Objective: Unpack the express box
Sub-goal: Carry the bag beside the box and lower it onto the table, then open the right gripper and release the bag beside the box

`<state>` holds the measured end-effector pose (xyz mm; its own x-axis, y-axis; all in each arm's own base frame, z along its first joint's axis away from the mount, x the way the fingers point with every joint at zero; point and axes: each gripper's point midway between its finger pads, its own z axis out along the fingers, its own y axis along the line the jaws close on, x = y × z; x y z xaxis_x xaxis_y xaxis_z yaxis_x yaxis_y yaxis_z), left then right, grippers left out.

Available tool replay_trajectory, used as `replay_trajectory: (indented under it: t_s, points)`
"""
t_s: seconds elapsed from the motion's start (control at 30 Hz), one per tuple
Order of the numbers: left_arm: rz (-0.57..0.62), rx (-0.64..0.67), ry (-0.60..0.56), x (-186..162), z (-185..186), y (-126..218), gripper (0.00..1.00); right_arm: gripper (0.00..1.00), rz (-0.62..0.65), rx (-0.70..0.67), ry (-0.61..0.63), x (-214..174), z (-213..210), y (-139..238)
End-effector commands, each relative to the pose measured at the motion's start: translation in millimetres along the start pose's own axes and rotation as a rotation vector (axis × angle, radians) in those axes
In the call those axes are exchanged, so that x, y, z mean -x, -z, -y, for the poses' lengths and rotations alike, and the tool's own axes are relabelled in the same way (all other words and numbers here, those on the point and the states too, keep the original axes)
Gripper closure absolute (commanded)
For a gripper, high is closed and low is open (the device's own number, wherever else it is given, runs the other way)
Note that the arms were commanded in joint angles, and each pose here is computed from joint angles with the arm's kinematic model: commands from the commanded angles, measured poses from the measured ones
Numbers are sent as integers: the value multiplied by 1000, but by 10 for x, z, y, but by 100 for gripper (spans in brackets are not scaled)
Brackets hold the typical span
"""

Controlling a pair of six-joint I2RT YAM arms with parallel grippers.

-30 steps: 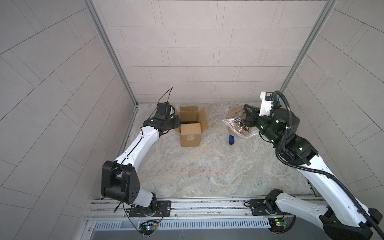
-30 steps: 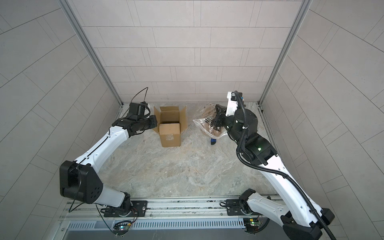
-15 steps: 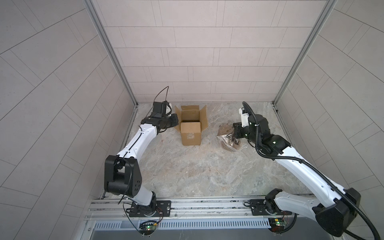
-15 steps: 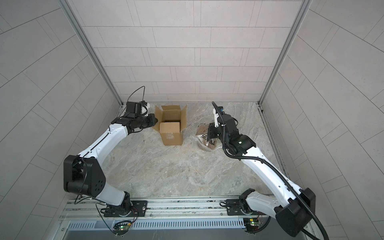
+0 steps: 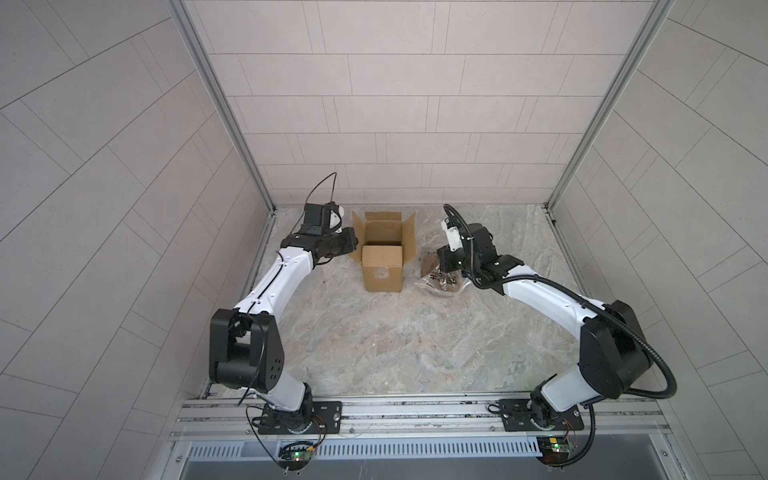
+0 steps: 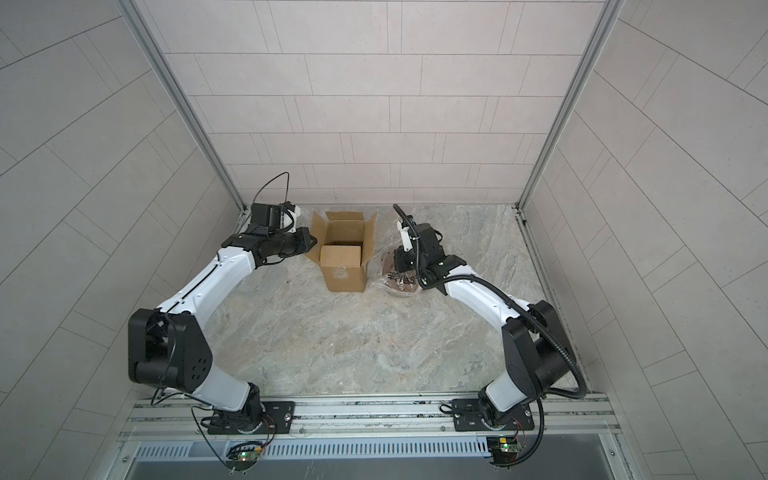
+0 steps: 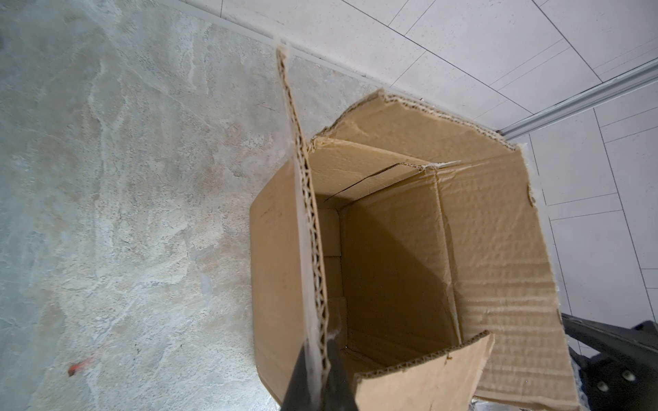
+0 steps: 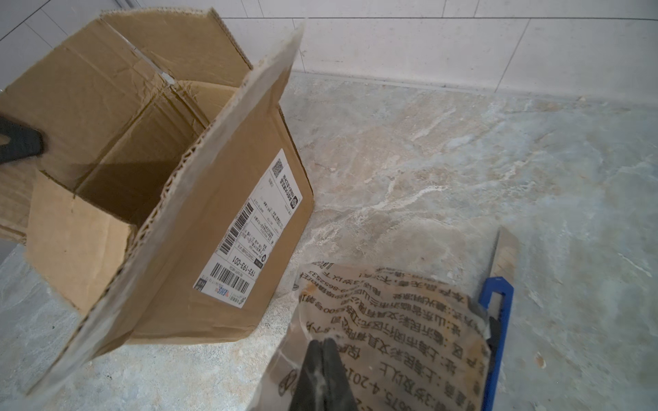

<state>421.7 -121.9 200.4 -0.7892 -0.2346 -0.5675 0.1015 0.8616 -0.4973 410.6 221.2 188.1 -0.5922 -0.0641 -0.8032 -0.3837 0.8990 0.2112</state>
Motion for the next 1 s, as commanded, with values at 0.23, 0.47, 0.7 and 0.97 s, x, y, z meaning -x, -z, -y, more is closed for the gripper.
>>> replay_trajectory:
  t_s: [0.23, 0.47, 0.7, 0.97]
  points:
    - [-25, -23, 0, -33, 25, -31, 100, 100, 46, 6, 67, -18, 44, -415]
    - [-29, -32, 1, -33, 38, -45, 100, 100, -11, 12, 80, -255, 82, -582]
    - [-31, -34, 2, -36, 43, -35, 100, 52, 63, 33, 54, -51, 4, -325]
    - [-25, -46, -2, -16, 73, -26, 87, 18, 177, -84, 30, 87, 182, 387]
